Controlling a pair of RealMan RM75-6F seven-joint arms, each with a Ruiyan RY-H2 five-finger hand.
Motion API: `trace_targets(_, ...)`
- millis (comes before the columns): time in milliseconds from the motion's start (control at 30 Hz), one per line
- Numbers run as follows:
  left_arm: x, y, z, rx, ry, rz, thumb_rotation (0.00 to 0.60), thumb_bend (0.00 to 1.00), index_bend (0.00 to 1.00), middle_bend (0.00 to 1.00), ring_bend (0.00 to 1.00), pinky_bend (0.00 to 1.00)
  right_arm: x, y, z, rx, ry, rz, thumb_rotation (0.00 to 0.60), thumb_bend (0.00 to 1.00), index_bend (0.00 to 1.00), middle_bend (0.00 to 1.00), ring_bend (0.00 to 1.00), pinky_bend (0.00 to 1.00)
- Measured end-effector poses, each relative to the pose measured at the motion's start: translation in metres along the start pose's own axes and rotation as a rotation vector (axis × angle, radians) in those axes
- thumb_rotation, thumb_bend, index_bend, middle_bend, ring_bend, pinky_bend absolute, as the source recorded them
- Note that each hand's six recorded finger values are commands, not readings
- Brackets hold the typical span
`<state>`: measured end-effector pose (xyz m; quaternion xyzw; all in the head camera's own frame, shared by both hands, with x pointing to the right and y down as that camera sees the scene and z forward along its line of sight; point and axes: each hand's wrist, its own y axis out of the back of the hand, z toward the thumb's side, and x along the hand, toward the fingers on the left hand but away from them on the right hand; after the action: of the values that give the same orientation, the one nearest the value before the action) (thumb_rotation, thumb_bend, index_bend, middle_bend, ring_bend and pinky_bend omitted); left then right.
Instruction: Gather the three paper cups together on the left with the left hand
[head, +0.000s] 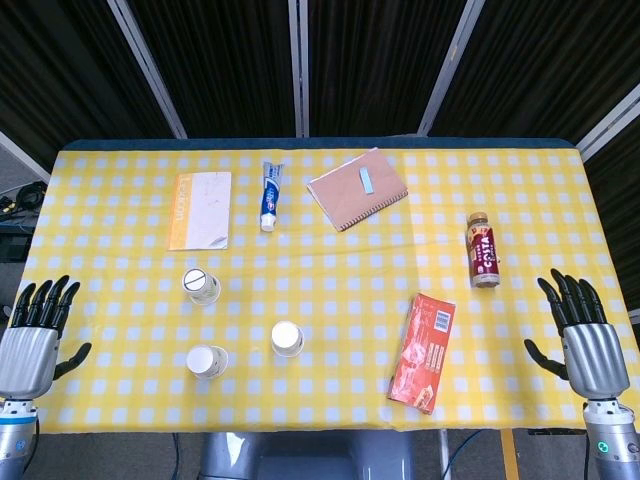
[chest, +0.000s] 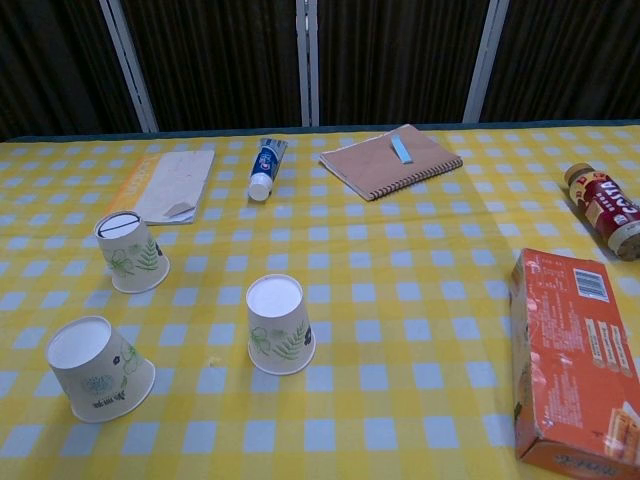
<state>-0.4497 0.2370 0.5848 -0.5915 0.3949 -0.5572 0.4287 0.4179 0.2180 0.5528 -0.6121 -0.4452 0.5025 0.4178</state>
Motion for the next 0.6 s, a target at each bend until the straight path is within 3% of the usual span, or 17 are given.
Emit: trace_targets(600, 0.0004, -0.001, -0.0045, -0.021, 0.016, -0.043, 0.6, 0.21, 0.0, 0.0, 0.0, 0.0, -0.002, -0.0012, 0.0003, -0.001, 0.001, 0.004, 0.6, 0.13, 0.04, 0.0, 0.0, 0.0)
